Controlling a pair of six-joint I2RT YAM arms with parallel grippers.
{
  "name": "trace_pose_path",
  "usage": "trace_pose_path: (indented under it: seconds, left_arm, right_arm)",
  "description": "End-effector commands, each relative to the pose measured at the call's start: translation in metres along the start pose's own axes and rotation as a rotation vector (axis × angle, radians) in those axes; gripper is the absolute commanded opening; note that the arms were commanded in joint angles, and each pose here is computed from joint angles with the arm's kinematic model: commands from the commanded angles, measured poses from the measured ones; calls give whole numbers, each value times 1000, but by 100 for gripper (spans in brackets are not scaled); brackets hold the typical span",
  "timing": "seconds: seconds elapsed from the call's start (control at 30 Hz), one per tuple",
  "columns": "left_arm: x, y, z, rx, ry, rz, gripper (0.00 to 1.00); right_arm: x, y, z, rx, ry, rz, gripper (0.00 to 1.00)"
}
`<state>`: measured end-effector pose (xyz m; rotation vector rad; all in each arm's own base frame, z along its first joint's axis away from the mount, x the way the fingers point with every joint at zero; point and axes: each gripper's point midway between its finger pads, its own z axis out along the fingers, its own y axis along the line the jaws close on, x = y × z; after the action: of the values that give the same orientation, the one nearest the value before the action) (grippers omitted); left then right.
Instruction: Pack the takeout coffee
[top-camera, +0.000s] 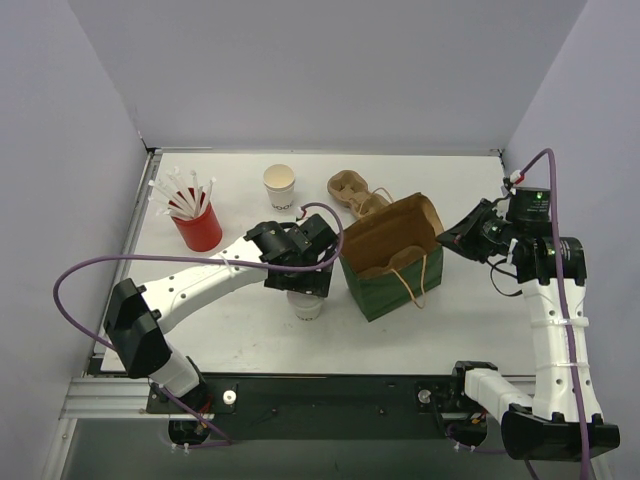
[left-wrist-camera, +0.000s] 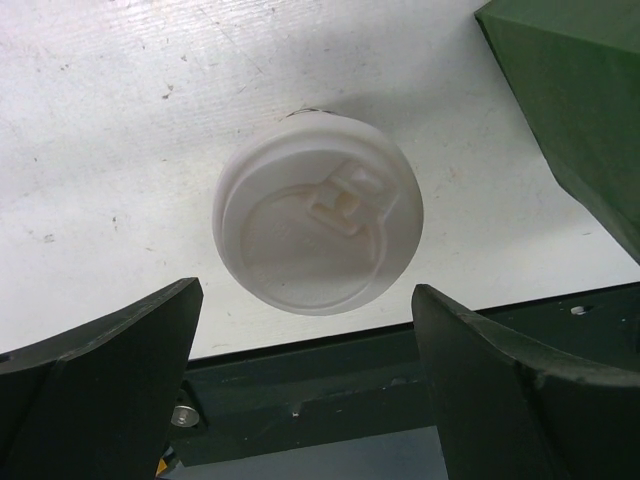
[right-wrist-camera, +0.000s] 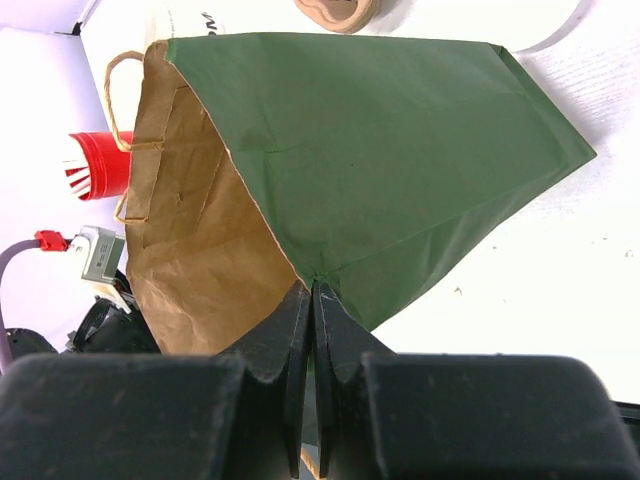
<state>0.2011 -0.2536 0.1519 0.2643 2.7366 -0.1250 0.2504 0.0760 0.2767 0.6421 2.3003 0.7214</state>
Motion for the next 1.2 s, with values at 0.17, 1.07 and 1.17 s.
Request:
trace_pose_path:
  seconds: [0.17, 1.07, 1.17]
  left_arm:
    - [-18, -9, 2, 18, -49, 3, 97]
    - [-11, -10, 17, 17, -31, 23, 95]
    - [-8, -10, 19, 19, -26, 21, 94]
  right_arm:
    - [-9, 2, -18, 19, -78, -34, 0]
    - [-14, -5, -20, 45, -97, -6, 0]
    - [-15, -5, -21, 45, -103, -7, 0]
